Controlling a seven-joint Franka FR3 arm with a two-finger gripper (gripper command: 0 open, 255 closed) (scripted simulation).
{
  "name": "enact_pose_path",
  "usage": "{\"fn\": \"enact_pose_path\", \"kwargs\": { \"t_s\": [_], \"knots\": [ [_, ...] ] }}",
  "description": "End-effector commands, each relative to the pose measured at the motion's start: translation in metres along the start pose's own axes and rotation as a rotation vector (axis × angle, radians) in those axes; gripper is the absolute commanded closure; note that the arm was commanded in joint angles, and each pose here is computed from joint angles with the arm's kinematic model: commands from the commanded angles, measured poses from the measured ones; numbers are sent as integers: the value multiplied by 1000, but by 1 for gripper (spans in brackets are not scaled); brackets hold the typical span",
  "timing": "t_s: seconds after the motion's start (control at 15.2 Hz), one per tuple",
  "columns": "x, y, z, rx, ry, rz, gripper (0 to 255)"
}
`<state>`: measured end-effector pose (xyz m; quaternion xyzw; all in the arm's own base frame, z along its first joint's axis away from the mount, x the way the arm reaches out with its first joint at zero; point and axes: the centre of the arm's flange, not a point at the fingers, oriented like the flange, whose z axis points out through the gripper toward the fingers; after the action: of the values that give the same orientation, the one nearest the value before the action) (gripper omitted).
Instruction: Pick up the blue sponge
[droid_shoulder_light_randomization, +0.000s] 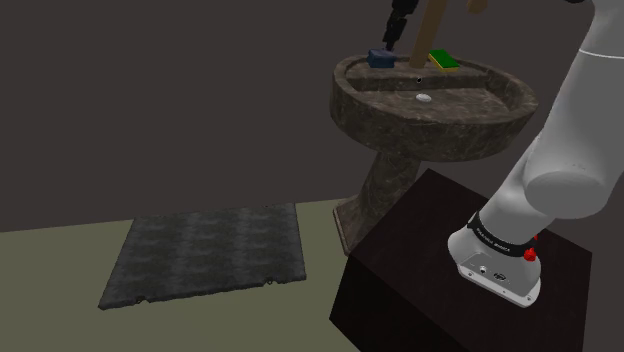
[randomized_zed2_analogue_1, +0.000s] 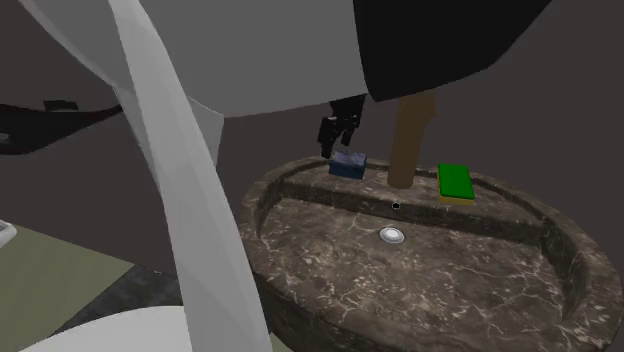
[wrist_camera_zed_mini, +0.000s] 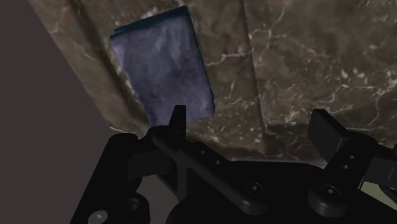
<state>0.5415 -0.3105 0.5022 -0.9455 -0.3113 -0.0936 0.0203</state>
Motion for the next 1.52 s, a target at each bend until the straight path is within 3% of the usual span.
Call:
{"fn": "enact_pose_path", "kwargs": {
  "t_s": [0.0,0.2,0.86,0.92,1.45],
  "knots": [
    [13,22,11,11,21,-54,0],
    [30,56,24,27,46,-127,0],
    [23,57,64,28,47,-130,0],
    [22,57,64,28,47,-130,255],
    [22,57,64,28,47,-130,255]
  ]
}}
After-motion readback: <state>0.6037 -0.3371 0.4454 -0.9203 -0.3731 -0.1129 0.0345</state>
